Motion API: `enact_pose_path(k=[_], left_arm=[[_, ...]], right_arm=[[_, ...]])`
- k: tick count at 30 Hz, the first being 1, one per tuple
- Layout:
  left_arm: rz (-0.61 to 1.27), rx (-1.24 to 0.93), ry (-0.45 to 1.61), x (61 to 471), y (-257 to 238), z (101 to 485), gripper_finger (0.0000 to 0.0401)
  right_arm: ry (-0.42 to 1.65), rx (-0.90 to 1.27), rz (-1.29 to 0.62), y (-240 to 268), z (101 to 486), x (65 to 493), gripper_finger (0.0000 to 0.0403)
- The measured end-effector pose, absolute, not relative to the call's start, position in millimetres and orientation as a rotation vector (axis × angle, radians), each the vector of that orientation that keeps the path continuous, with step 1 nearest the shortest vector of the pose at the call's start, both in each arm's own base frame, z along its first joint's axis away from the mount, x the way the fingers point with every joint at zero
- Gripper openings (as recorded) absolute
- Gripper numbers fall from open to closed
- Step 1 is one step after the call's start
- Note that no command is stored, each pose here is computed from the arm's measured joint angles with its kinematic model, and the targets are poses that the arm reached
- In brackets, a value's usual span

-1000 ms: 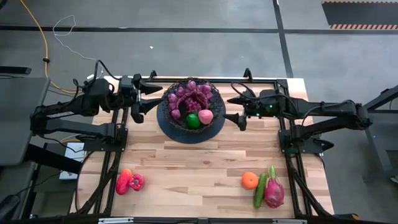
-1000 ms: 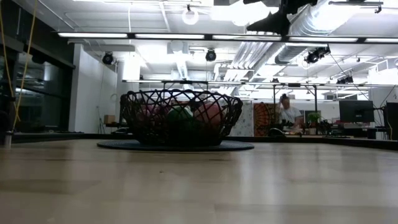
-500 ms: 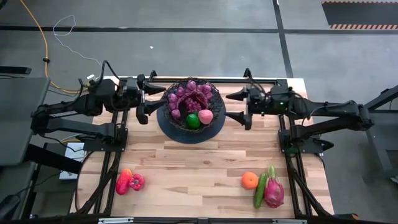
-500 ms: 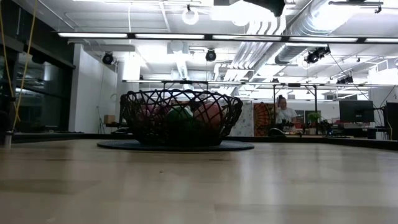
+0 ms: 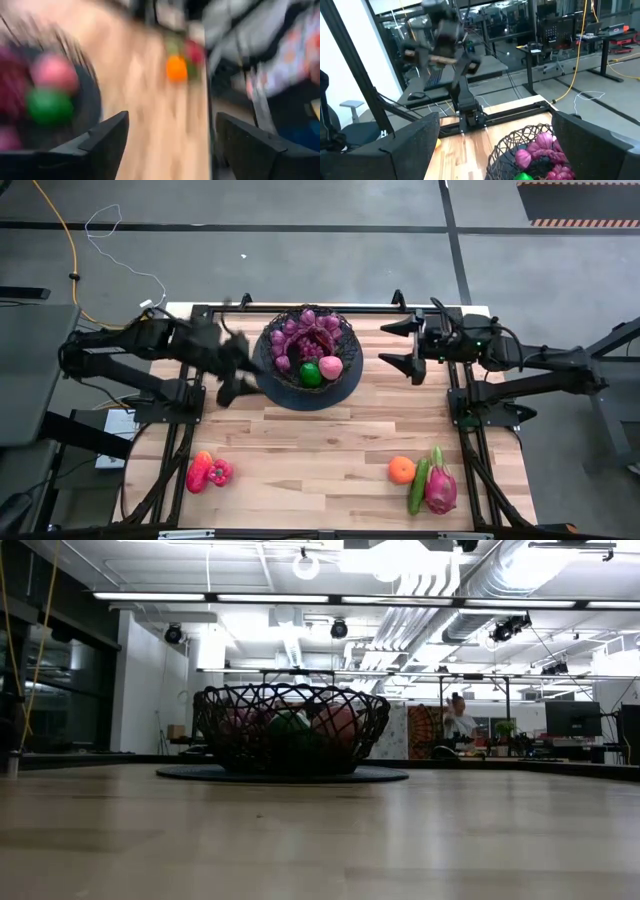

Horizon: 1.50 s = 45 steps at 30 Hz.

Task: Build produce basket
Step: Put the red bell pepper into the wire basket

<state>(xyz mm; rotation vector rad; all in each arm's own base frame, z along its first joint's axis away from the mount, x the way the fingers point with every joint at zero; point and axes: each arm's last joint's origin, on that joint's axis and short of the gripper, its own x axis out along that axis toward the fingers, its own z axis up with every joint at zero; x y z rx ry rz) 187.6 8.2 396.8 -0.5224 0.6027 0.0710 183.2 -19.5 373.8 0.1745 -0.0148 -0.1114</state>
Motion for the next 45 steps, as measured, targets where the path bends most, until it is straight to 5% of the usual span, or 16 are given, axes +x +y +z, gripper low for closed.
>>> enact_pose_path(k=[8,14,31,45], left_arm=[[-0.111,-0.635,1.100,196,-57,374,0.0329],[-0.063,-0.564,1.342,195,-108,349,0.0337],[0.162,-0.095,1.445,180,-231,264,0.0338],[0.163,0.024,1.461,193,-226,252,0.0394]], right_arm=[[-0.039,0.175,-0.155,-20,377,177,0.0374],[-0.037,0.177,-0.162,-20,377,178,0.0374],[-0.023,0.182,-0.173,-21,375,178,0.0374],[-0.008,0.182,-0.174,-21,374,178,0.0374]])
